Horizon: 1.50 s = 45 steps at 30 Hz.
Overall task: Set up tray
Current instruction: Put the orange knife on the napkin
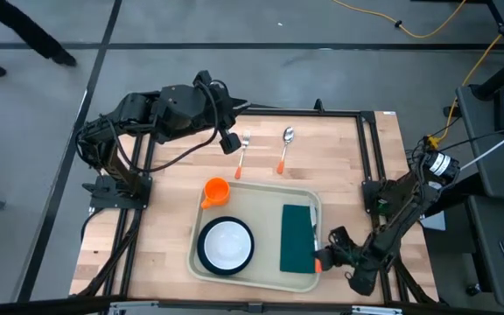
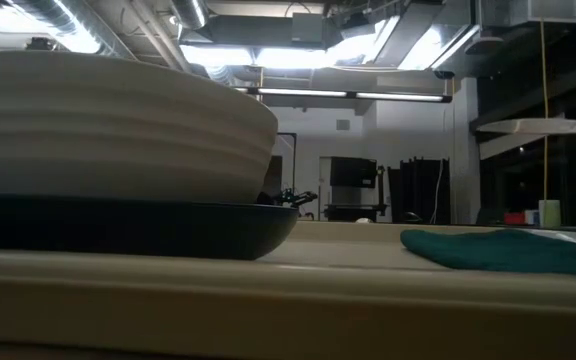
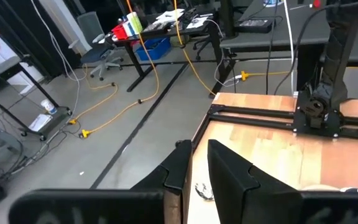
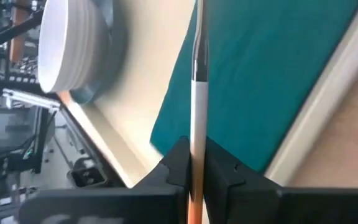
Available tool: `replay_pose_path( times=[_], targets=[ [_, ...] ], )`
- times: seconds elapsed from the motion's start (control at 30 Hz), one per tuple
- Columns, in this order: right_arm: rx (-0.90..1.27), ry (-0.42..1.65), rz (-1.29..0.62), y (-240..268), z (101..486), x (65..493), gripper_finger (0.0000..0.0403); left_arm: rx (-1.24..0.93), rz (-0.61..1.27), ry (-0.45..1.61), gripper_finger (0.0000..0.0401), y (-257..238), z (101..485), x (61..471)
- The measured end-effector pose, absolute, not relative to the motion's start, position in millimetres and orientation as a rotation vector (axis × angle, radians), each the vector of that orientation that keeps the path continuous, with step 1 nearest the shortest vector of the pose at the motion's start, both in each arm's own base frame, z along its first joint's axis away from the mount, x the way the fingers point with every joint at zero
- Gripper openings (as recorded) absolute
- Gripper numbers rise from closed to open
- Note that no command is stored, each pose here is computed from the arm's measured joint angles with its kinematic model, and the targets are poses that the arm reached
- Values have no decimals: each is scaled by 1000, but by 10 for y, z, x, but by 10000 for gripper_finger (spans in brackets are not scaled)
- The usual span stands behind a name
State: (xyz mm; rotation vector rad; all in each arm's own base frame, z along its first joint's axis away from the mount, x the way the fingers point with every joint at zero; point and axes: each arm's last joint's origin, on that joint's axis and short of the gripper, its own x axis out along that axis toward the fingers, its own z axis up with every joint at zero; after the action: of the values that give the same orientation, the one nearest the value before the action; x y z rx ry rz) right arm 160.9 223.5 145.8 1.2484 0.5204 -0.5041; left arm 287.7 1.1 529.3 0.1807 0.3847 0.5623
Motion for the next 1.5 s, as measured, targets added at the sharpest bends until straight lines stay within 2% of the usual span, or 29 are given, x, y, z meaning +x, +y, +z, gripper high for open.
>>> replay_pose_path(
  times=[0.13, 0.33, 0.5, 1.5],
  targets=[
    [1258, 483, -484, 2282, 1421, 1605, 25, 163, 566, 381, 47, 9, 5284, 2893],
    [1386, 416, -413, 2377, 1094, 1649, 26, 134, 571, 384, 47, 3, 5250, 2939],
    [1461, 307, -387, 2436, 1004, 1704, 26, 130, 563, 389, 47, -25, 5226, 2976],
    [1516, 342, -386, 2437, 1006, 1725, 30, 161, 550, 416, 47, -30, 5176, 3048]
  ],
)
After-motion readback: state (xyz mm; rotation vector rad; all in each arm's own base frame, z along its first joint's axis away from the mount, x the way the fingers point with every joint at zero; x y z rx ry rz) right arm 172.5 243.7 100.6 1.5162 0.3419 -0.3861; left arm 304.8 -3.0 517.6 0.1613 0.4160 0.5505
